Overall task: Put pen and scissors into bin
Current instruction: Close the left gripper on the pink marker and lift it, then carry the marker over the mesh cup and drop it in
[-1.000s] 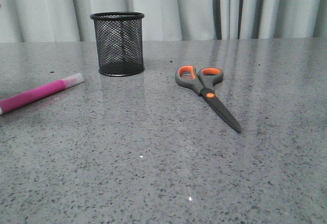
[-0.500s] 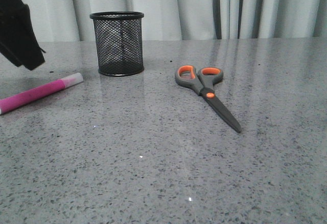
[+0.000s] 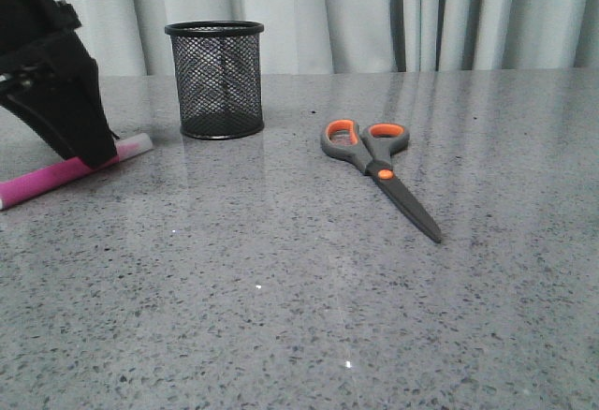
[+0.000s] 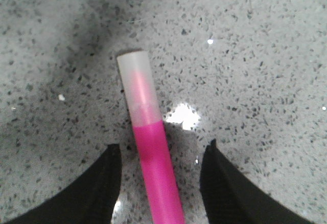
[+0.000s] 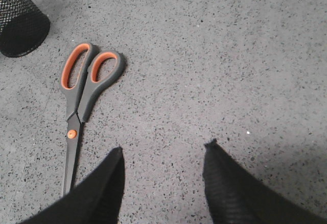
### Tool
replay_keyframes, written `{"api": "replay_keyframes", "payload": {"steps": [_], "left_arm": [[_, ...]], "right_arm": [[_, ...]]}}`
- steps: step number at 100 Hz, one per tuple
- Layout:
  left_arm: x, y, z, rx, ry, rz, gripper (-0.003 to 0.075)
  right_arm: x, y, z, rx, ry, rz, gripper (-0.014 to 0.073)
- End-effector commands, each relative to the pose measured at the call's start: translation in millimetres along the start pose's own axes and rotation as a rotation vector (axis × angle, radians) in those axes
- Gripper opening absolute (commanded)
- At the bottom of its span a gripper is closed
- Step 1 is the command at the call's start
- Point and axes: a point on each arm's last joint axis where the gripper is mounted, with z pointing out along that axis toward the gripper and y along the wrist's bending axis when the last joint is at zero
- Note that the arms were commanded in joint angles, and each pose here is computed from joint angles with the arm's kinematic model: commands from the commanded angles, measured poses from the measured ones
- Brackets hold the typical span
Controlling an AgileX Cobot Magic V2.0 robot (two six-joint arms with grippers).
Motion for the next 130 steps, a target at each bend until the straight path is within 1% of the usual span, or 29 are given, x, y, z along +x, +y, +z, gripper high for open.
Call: {"api": "replay_keyframes", "payload": {"steps": [1,19,26,31,36,43,49,62,71,78,85,94,104,115,122,130], "left_arm": [[-12.2,-4.8,-14.8,-0.051,-0.072,0.018,0.0318],[-13.7,-2.8,-5.4,-0.055,-0.048,0.018,0.0318],[-12.9,-1.6,-5.4,-0.068,-0.039,0.025,0.0306],[-12.4,-1.3,-5.4,-0.071,-0.033,0.029,0.0274],[-11.7,-1.6,-5.4,-0.068,-0.025,0.030,0.0216],[-10.6,-2.2,-5.3,-0.061,-0.014,0.030,0.0101],[-9.6,-2.6,-5.3,-0.056,-0.002,0.031,-0.0020],[-8.8,-2.7,-5.7,-0.055,0.009,0.028,-0.0019],[-12.3,-3.1,-16.1,-0.078,-0.016,0.018,-0.0020],[-16.7,-5.4,-32.4,-0.106,-0.067,0.031,-0.0020],[-22.6,-9.1,-56.1,-0.153,-0.154,0.048,-0.0020],[-31.1,-16.6,-91.4,-0.213,-0.312,0.059,-0.0019],[-40.5,-26.4,-125.2,-0.239,-0.513,0.048,-0.0020],[-51.6,-27.6,-141.5,-0.267,-0.672,0.045,-0.0019],[-57.8,-27.0,-143.7,-0.261,-0.747,0.031,-0.0019],[-66.3,-25.8,-141.1,-0.225,-0.823,0.011,-0.0019]], "right_arm": [[-15.3,2.0,-8.7,0.005,-0.095,-0.013,0.0319],[-15.3,2.0,-8.7,0.005,-0.095,-0.013,0.0319],[-15.3,2.0,-8.7,0.005,-0.095,-0.013,0.0319],[-15.3,2.0,-8.7,0.005,-0.095,-0.013,0.0319],[-15.4,2.0,-8.8,0.005,-0.096,-0.013,0.0319],[-15.4,2.0,-8.8,0.005,-0.096,-0.013,0.0319],[-15.4,2.0,-8.8,0.005,-0.096,-0.013,0.0319],[-15.4,2.0,-8.8,0.005,-0.096,-0.013,0.0319],[-15.4,2.0,-8.8,0.005,-0.096,-0.013,0.0319],[-15.4,2.0,-8.8,0.005,-0.096,-0.013,0.0319],[-15.4,2.0,-8.8,0.005,-0.096,-0.013,0.0319],[-15.4,2.0,-8.8,0.005,-0.096,-0.013,0.0319],[-15.4,2.0,-8.8,0.005,-0.096,-0.013,0.0319],[-16.0,1.9,-8.8,0.006,-0.102,-0.013,0.0319],[-16.0,1.9,-8.8,0.006,-0.102,-0.013,0.0319],[-16.0,1.9,-8.8,0.006,-0.102,-0.013,0.0319]]}}
